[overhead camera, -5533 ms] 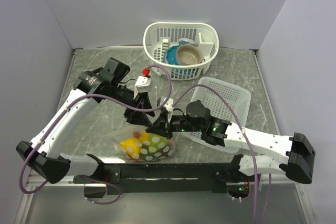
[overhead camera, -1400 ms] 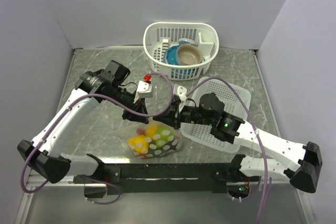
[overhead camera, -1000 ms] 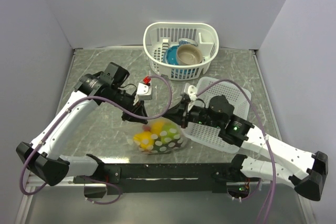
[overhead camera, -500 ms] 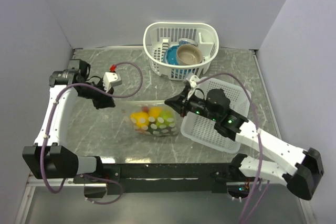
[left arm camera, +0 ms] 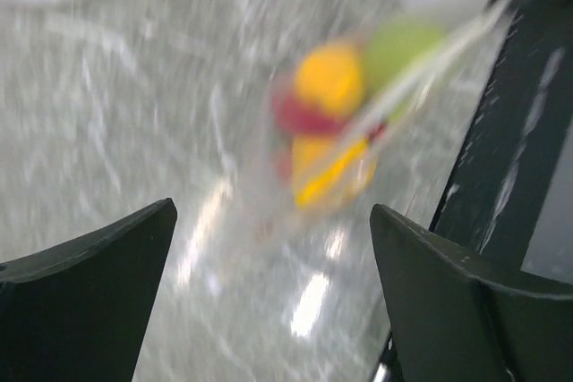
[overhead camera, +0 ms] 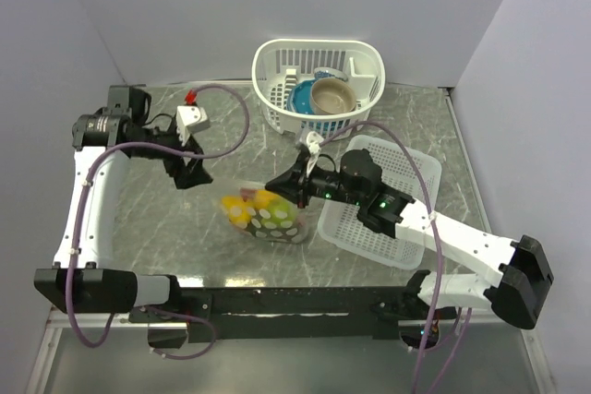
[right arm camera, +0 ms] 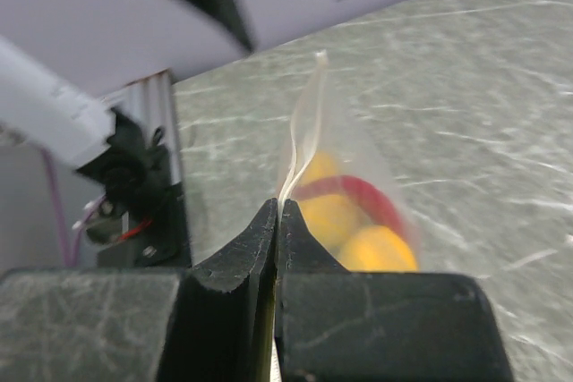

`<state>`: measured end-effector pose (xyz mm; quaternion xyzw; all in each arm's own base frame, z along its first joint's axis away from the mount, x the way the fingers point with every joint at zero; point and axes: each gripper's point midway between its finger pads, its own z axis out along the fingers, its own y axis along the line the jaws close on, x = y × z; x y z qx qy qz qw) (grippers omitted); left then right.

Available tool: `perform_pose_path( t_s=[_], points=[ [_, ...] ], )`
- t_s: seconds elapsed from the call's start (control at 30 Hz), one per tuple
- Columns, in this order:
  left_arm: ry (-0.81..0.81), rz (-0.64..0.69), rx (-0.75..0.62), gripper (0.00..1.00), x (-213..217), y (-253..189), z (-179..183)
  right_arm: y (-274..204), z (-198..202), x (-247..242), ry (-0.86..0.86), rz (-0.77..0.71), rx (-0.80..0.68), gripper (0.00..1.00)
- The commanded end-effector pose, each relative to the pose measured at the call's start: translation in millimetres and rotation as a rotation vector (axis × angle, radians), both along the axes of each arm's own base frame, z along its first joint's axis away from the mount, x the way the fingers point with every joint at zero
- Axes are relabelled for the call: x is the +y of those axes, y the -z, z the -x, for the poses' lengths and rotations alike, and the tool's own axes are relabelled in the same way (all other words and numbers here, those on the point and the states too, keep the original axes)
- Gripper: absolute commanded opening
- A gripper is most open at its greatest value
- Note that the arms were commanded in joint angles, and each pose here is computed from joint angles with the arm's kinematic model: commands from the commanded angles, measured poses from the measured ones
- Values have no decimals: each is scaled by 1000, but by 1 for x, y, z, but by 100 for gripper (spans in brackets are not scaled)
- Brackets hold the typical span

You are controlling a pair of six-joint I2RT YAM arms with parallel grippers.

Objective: Open the zip-top bag and remove the fake food

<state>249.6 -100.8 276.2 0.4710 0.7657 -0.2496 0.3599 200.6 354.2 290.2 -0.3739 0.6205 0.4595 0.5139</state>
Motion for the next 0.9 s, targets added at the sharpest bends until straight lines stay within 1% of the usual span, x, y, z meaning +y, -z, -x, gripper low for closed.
perform_pose_path(
  t_s=[0.0, 0.1, 0.2, 0.23, 0.3, 0.4, 0.43, 0.5, 0.6, 0.67, 0.7, 0.77, 0.8, 0.87],
  points=[
    [100, 175, 18, 98, -46, -38, 6, -19, 29, 7, -71, -22, -68, 0],
    [117, 158, 40, 98, -56, -25, 1, -6, 41, 3, -80, -13, -43, 0],
    [177, 112, 107, 94, -66, 4, 12, 6, 47, -4, -69, -6, -24, 0],
    [182, 82, 151, 91, -65, 19, 19, 11, 48, -7, -62, 0, -17, 0],
    [219, 53, 171, 89, -64, 32, 27, 14, 50, -10, -56, 3, -16, 0],
    [232, 6, 244, 83, -56, 52, 42, 18, 51, -14, -52, 10, -8, 0],
    [231, -4, 247, 81, -55, 55, 43, 20, 52, -14, -52, 12, -6, 0],
    [235, -26, 248, 81, -51, 62, 47, 20, 52, -15, -50, 11, -7, 0],
    [255, -35, 256, 80, -56, 64, 52, 21, 53, -13, -59, 11, -3, 0],
    [245, -22, 243, 79, -59, 60, 47, 19, 55, -11, -75, 3, 0, 0],
    [240, -8, 206, 77, -63, 55, 38, 19, 55, -10, -79, 3, 0, 0],
    [221, 20, 177, 77, -69, 46, 29, 17, 60, -7, -103, 1, -1, 0],
    [222, 39, 128, 78, -75, 39, 18, 16, 61, -6, -108, -1, 0, 0],
    [230, 51, 127, 78, -84, 36, 16, 16, 64, -3, -115, 5, 0, 0]
  ],
)
